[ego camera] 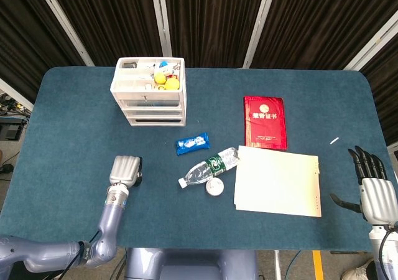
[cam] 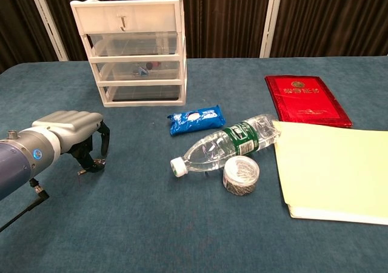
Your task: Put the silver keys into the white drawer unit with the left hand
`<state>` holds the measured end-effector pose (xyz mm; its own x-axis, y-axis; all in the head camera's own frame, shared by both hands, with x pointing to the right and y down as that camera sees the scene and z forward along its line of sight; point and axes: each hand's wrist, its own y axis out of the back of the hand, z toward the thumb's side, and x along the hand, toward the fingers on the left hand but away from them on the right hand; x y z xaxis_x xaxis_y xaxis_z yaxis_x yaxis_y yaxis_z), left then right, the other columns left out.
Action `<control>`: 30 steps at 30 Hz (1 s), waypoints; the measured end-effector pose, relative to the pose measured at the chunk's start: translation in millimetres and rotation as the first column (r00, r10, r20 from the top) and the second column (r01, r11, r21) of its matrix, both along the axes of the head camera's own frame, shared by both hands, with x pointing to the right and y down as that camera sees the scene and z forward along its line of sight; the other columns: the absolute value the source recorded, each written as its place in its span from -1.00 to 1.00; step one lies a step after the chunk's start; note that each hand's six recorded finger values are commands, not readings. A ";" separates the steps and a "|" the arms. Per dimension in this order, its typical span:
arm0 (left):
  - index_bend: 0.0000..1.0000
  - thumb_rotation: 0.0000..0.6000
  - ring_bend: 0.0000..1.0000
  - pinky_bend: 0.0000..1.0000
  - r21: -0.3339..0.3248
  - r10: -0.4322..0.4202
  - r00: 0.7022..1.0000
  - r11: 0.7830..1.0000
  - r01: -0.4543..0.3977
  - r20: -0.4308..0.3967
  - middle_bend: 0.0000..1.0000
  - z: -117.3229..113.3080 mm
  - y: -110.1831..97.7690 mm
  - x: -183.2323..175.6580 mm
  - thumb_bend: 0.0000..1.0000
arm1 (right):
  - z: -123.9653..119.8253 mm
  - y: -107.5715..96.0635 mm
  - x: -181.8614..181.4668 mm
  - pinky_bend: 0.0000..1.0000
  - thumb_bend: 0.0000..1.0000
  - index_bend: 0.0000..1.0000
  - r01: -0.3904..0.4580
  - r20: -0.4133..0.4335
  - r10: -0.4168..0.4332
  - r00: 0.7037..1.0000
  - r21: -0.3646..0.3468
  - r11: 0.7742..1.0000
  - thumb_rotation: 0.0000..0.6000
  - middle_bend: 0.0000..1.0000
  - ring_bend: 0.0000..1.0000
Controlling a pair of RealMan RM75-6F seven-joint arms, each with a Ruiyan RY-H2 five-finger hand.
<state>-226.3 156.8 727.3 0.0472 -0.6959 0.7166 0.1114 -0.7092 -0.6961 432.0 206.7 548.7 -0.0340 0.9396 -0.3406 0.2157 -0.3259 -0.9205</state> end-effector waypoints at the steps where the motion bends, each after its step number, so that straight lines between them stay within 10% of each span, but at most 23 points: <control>1: -0.05 1.00 0.73 0.49 0.000 0.000 1.000 1.000 0.000 0.001 0.99 0.3 -0.2 -0.1 -0.40 | 0.0 0.0 0.1 -1.00 -0.92 -1.00 0.000 0.000 0.000 1.000 0.000 1.000 1.00 -1.00 -1.00; 30: 0.10 1.00 0.73 0.49 -0.015 -0.012 1.000 1.000 0.012 0.005 0.99 3.9 2.2 -1.4 -0.40 | -1.5 -0.7 -0.2 -1.00 -0.92 -1.00 -0.004 0.009 0.004 1.000 0.012 1.000 1.00 -1.00 -1.00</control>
<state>-227.7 158.9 731.2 0.0354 -0.6859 0.7269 0.1064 -0.7206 -0.6851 431.8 205.9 547.2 -0.0353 0.9435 -0.3295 0.2250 -0.3138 -0.9225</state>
